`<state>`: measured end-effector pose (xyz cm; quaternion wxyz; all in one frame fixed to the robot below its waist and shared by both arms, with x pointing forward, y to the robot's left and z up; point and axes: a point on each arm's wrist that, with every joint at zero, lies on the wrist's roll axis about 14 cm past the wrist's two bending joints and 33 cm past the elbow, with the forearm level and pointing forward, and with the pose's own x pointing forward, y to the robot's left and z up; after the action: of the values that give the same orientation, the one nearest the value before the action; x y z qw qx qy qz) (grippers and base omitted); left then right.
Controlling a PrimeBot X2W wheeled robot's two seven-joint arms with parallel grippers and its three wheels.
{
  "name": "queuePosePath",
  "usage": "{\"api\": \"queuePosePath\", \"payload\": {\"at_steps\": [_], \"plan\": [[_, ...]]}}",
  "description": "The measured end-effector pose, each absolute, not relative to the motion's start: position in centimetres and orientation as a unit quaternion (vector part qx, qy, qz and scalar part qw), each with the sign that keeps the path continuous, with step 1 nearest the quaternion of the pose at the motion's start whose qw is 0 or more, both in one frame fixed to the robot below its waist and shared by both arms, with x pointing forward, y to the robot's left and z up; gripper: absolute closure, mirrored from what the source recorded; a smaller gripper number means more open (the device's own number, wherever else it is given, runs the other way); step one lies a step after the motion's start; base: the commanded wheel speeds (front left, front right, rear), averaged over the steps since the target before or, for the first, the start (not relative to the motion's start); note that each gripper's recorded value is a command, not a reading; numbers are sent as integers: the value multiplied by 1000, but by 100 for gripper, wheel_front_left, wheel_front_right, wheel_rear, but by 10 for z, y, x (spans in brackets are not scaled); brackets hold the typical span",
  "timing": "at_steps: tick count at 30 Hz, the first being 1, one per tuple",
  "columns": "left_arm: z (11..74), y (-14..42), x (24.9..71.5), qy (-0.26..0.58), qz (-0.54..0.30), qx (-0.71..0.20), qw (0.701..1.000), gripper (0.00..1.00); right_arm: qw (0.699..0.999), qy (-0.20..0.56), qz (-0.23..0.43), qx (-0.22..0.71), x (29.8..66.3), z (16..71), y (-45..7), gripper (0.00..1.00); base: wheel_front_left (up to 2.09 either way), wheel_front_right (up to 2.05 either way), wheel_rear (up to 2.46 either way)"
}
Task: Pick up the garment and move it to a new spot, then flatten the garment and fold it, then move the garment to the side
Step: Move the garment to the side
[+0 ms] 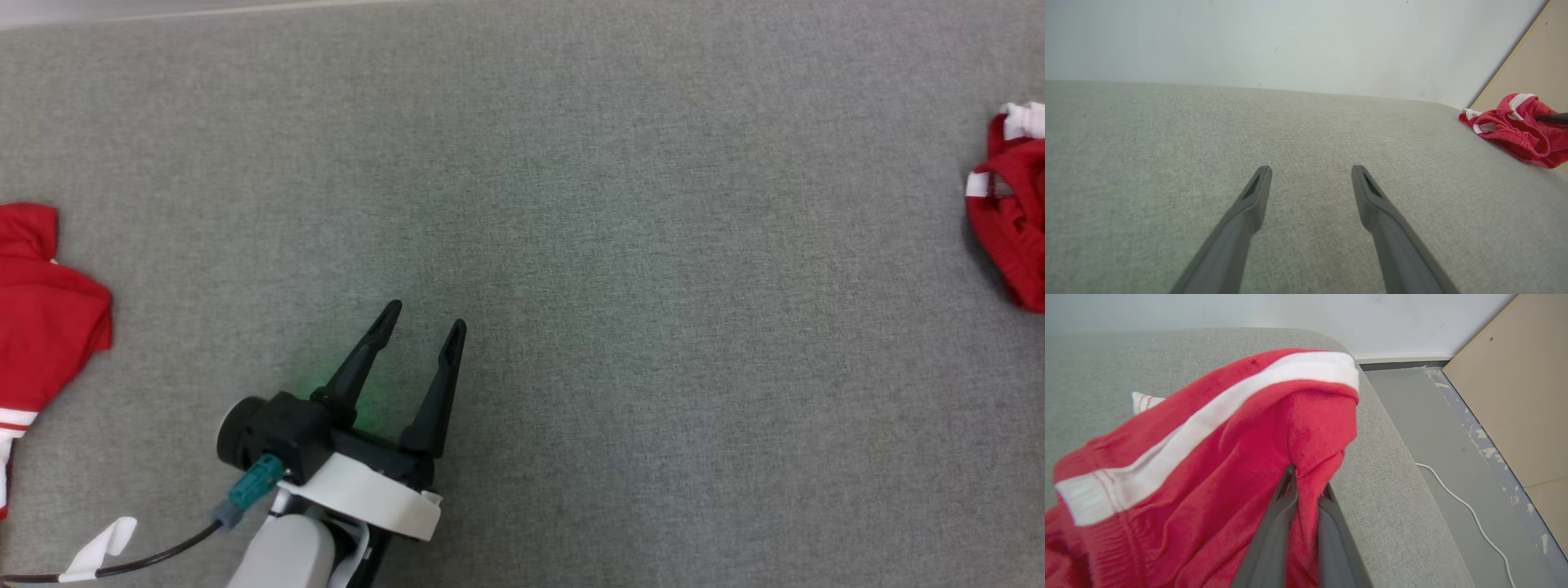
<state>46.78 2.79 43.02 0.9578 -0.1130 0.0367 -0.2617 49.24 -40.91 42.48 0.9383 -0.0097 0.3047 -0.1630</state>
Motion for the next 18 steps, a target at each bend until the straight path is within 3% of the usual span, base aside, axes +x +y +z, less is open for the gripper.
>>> {"api": "queuePosePath", "payload": {"at_steps": [1,2,3,11,18], "plan": [[431,29,468,36,-260,-112,958,0,936,308,-168,-10,492,423,-412,94,0,0,0],[432,31,468,35,-258,-112,959,0,934,312,-171,-12,490,421,-413,75,0,0,0],[434,32,469,32,-256,-113,959,0,935,310,-173,-15,490,422,-413,0,0,0,0],[459,39,467,6,-243,-110,964,0,962,221,-152,-48,508,475,-401,0,0,0,0],[502,64,465,-44,-200,-109,973,0,989,-2,-147,-16,523,614,-397,0,0,0,0]]}}
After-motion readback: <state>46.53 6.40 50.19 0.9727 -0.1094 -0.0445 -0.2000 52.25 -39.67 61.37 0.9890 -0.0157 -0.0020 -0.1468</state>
